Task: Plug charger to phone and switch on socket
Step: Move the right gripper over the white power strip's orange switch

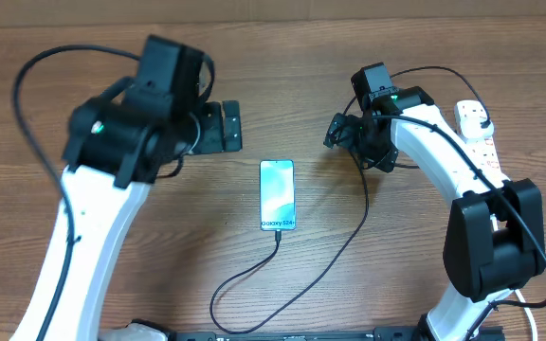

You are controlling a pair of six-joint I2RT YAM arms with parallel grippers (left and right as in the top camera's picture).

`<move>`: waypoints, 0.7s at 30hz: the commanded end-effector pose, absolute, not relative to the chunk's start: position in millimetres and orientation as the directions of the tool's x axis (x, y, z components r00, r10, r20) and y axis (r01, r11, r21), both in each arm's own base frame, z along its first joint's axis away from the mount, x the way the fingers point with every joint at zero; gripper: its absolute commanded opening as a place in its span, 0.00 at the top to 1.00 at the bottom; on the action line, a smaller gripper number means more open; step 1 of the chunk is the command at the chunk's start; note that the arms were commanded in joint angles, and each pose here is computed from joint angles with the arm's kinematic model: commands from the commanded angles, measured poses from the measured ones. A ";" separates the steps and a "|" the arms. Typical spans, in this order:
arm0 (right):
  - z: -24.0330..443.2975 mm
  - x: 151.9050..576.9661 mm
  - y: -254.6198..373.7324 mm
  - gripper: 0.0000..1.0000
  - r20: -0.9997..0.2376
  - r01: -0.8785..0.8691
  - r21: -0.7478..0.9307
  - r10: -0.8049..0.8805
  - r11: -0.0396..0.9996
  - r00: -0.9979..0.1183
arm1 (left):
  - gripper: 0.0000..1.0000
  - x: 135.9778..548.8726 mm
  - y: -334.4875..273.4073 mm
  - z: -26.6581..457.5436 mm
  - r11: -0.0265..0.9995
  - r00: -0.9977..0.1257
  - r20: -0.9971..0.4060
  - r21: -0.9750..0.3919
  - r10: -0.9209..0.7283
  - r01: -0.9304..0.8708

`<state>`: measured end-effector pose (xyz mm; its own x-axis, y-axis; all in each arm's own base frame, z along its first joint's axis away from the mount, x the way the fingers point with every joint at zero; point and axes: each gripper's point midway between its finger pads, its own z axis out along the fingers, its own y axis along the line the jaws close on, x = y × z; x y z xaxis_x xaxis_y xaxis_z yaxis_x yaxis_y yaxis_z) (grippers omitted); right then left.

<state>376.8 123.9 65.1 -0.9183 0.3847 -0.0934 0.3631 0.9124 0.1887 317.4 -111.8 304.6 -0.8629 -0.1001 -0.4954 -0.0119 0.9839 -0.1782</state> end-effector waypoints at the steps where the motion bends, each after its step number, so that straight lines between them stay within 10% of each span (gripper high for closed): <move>1: 72.1 378.1 123.3 0.00 -0.118 0.355 0.194 0.381 0.915 -0.917 | 0.00 319.5 -107.8 307.1 0.988 -0.857 -0.509 -0.157 -0.086 -0.006; 21: 138.9 394.7 107.6 0.00 -0.142 0.234 0.237 0.272 0.943 -0.952 | 0.01 322.2 -108.8 300.6 0.989 -0.867 -0.492 -0.150 -0.083 -0.010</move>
